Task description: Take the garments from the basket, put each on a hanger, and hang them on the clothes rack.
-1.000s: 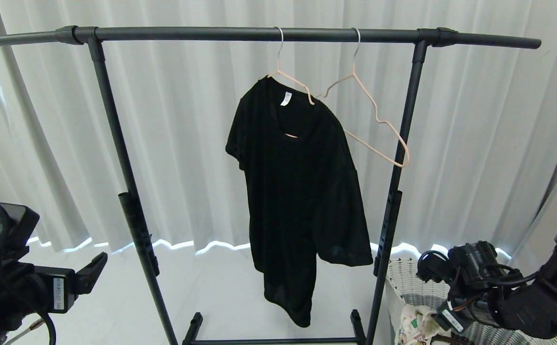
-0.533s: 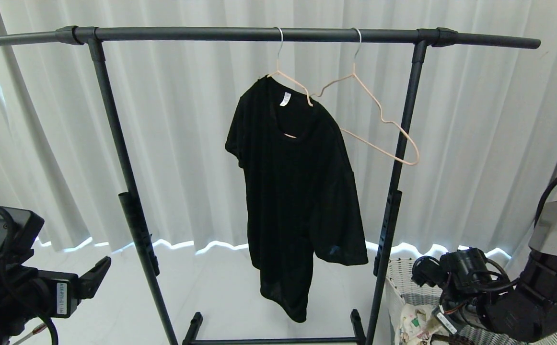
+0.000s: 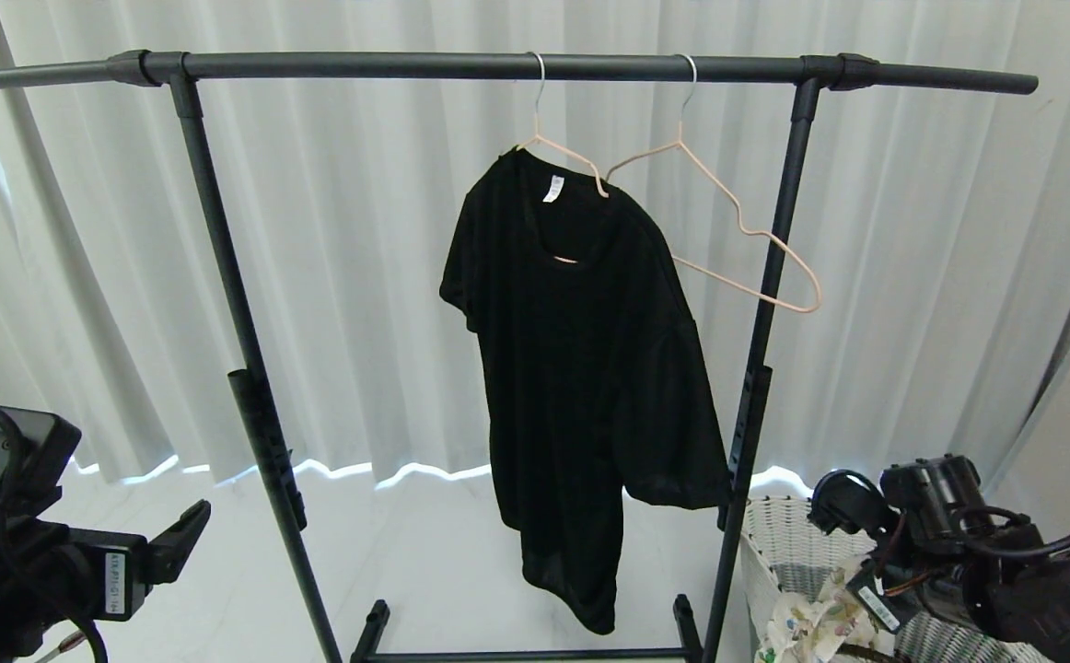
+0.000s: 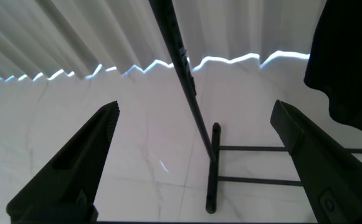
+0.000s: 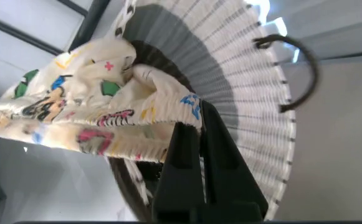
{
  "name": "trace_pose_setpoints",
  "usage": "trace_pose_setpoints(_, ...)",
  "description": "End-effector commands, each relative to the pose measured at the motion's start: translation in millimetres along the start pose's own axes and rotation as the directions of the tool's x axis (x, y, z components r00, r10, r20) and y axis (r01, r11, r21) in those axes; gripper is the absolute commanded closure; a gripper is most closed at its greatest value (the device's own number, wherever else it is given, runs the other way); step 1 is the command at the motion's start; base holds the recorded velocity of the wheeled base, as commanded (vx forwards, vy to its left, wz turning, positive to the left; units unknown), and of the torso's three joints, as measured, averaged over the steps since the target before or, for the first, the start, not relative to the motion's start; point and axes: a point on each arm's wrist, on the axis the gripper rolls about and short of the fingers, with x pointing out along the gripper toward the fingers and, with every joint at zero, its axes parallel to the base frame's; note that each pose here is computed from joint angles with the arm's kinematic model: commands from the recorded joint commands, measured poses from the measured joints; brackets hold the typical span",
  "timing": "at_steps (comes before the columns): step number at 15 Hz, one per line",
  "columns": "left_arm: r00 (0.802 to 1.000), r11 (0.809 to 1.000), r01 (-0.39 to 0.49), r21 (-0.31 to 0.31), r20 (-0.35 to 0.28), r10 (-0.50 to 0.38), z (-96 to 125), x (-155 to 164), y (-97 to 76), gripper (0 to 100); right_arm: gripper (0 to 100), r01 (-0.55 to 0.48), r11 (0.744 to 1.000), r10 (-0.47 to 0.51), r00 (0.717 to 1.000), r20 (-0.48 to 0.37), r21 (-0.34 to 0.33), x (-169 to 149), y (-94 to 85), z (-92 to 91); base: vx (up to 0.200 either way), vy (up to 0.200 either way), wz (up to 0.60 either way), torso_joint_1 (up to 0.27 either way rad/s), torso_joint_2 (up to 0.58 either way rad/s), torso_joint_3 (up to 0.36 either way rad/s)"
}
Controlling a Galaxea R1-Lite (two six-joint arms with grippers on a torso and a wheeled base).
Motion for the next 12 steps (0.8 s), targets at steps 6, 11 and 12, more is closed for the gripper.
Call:
trace_pose_setpoints(6,0.996,0.997,0.070,0.013,0.056,-0.071,5.1,-7.6,-7.1,0,100,0.019,1.000,-0.018,0.963,0.268,-0.002,-150.3,-51.4,72.4,-0.200,0.000,0.00,0.002,0.00,0.000)
trace_pose_setpoints(11,0.984,0.989,0.139,0.043,0.106,-0.143,9.4,-16.0,-14.6,0,100,-0.018,0.998,0.037,0.932,0.362,-0.055,-177.0,-42.6,95.5,-0.080,0.000,0.00,0.001,0.00,0.002)
trace_pose_setpoints(12,0.970,0.980,0.191,0.056,0.140,-0.197,13.4,-20.8,-18.8,0,100,-0.033,0.997,0.059,0.923,0.381,-0.073,-180.8,-37.6,99.2,0.000,0.000,0.00,0.000,0.00,0.000)
